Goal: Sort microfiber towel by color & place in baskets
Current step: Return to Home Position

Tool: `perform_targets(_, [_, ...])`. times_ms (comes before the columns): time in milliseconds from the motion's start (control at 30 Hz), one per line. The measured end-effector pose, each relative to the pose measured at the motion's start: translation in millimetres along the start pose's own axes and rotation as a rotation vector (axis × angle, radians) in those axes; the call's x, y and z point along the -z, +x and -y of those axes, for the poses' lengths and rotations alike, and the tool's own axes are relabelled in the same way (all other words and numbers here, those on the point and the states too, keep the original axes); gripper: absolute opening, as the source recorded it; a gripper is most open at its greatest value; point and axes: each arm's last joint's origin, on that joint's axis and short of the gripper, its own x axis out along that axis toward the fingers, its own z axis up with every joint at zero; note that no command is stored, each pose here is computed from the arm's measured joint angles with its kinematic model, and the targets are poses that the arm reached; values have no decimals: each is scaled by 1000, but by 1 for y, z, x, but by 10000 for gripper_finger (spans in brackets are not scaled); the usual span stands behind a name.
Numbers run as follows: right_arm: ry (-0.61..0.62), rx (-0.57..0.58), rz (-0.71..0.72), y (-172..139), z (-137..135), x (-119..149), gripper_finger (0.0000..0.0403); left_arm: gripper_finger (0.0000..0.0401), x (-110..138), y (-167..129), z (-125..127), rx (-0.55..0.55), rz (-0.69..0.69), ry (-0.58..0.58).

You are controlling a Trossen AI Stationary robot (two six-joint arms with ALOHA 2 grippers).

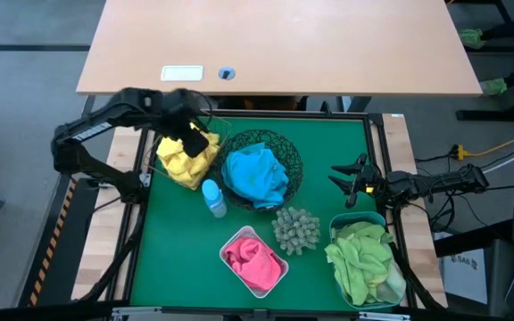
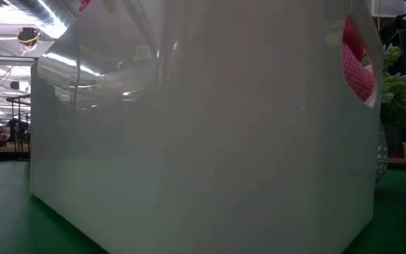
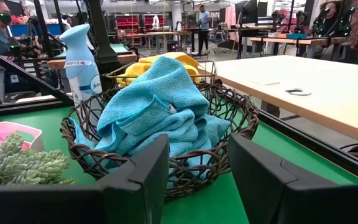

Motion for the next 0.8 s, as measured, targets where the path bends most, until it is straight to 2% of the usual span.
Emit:
perform_targets(233, [0, 0, 1, 0, 0, 0, 168, 136, 12, -69, 1, 223, 341, 147])
perform_targets(333, [0, 0, 1, 0, 0, 0, 168, 136, 29, -97, -10, 305, 463, 178])
perform_targets(467, [0, -1, 1, 0, 0, 0, 168, 136, 55, -123, -29, 382, 556, 190])
perform_targets(633, [1, 0, 1, 0, 0, 0, 168, 136, 78, -124, -43, 386, 627, 190])
perform_targets(800, [1, -1, 1, 0, 0, 0, 168, 136, 96, -90, -45, 360, 618, 236])
